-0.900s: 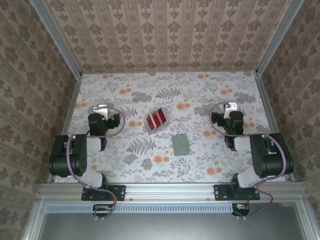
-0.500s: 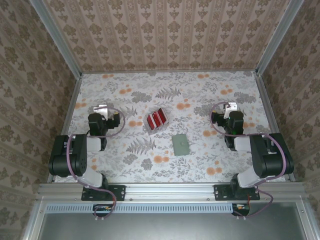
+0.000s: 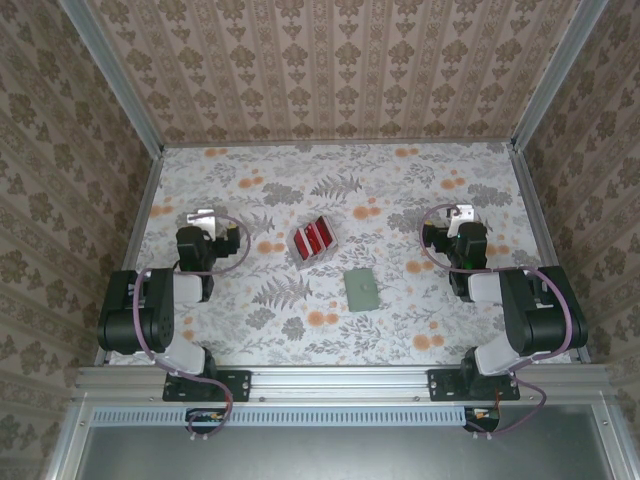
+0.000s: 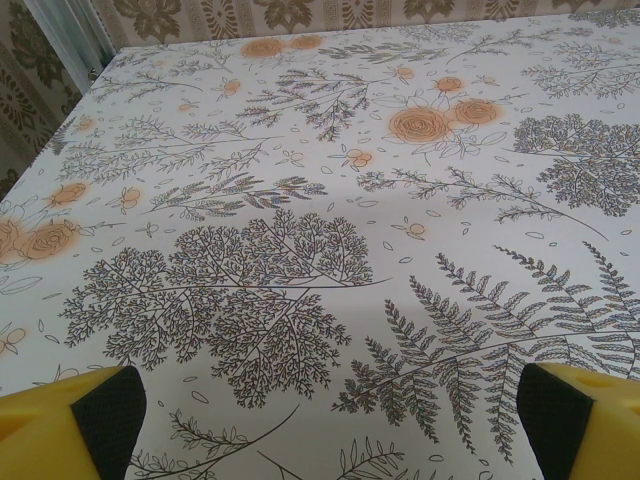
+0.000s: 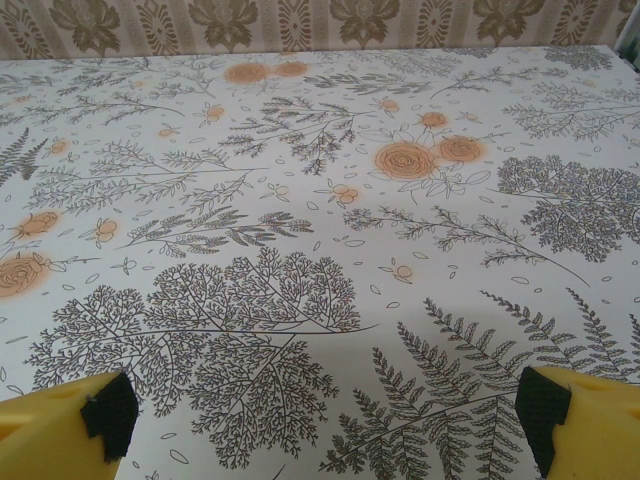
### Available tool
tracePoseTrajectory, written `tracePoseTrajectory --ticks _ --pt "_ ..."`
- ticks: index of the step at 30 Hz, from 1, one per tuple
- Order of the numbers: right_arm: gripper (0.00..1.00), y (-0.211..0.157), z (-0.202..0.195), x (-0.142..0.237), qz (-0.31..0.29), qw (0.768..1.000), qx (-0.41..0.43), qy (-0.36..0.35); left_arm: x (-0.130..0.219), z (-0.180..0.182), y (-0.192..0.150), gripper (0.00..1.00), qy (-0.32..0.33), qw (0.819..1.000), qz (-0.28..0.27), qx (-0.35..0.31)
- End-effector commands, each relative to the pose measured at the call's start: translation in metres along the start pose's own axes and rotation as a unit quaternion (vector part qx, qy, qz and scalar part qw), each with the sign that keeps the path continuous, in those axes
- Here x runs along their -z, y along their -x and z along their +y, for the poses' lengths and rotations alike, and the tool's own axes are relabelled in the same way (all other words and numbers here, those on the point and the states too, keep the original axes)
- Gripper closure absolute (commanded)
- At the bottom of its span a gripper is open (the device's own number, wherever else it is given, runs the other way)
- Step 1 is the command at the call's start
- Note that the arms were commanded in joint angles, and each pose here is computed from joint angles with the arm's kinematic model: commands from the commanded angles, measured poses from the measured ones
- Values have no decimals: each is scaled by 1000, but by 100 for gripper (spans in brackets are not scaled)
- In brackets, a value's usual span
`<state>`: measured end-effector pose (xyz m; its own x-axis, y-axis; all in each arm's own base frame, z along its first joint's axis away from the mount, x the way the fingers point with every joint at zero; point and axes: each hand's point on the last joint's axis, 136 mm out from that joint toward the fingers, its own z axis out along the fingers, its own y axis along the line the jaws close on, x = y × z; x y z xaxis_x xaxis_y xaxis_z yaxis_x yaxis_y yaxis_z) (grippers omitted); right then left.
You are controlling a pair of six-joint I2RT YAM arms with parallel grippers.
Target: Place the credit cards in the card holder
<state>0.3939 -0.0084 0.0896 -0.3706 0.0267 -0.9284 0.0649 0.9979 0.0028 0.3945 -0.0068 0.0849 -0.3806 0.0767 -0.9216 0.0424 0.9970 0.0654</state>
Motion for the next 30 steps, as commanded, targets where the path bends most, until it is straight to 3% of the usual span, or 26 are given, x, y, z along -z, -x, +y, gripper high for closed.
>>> tracePoseTrajectory --ticks 1,19,22,25,30 --pt "0 10 4 -3 -11 1000 -1 7 -2 0 10 0 -4 1000 -12 -13" --pt "0 11 5 -2 -13 1000 1 10 -1 2 14 0 4 1000 -9 -13" --pt "0 24 5 8 -23 1000 7 -2 1 7 23 0 20 1000 -3 -10" --pt "0 43 0 25 13 999 -30 -20 12 14 33 0 42 999 6 6" --pt "0 64 37 50 80 987 -113 83 24 26 41 0 69 993 81 40"
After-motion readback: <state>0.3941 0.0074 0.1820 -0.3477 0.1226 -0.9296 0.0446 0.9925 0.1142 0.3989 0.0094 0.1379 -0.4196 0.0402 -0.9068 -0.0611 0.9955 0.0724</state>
